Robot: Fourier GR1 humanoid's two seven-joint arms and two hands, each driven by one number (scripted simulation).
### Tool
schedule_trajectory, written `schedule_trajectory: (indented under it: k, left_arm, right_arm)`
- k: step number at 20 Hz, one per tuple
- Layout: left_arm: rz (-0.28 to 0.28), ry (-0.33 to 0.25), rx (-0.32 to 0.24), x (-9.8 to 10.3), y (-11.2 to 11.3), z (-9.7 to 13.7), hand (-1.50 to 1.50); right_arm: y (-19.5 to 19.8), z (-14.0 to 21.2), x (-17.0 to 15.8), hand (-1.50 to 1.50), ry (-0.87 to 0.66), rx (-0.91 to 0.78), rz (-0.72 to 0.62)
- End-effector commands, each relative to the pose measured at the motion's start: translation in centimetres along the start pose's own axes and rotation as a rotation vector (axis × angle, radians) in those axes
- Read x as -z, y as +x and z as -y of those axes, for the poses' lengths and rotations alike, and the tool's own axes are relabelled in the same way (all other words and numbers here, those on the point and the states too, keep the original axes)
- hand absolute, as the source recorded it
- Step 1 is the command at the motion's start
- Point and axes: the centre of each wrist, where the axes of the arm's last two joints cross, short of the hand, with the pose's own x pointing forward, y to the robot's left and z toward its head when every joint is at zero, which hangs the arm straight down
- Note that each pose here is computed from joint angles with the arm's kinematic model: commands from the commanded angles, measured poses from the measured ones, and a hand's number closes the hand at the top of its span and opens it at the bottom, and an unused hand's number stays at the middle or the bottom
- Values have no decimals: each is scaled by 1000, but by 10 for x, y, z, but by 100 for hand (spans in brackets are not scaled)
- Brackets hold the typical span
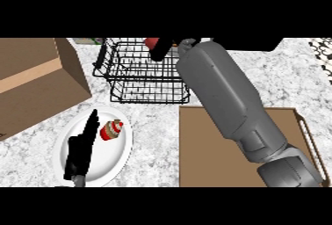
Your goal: Pick the bell pepper from the tray and place it in the tiered basket
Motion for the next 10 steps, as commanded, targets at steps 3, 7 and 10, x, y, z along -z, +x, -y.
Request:
schedule_trajectory:
  k: [3,7,10]
  left_arm:
    - [-7,-40,12,4,3,5,0]
    - [6,-29,11,-2,3,-2,0]
    - [11,-40,-3,-8,7,-5,0]
  right_arm:
    - [-27,-12,6,-150,65,296,-99]
    - [-33,-17,6,-150,59,430,-75]
    - [-31,-10,10,-150,9,555,-44]
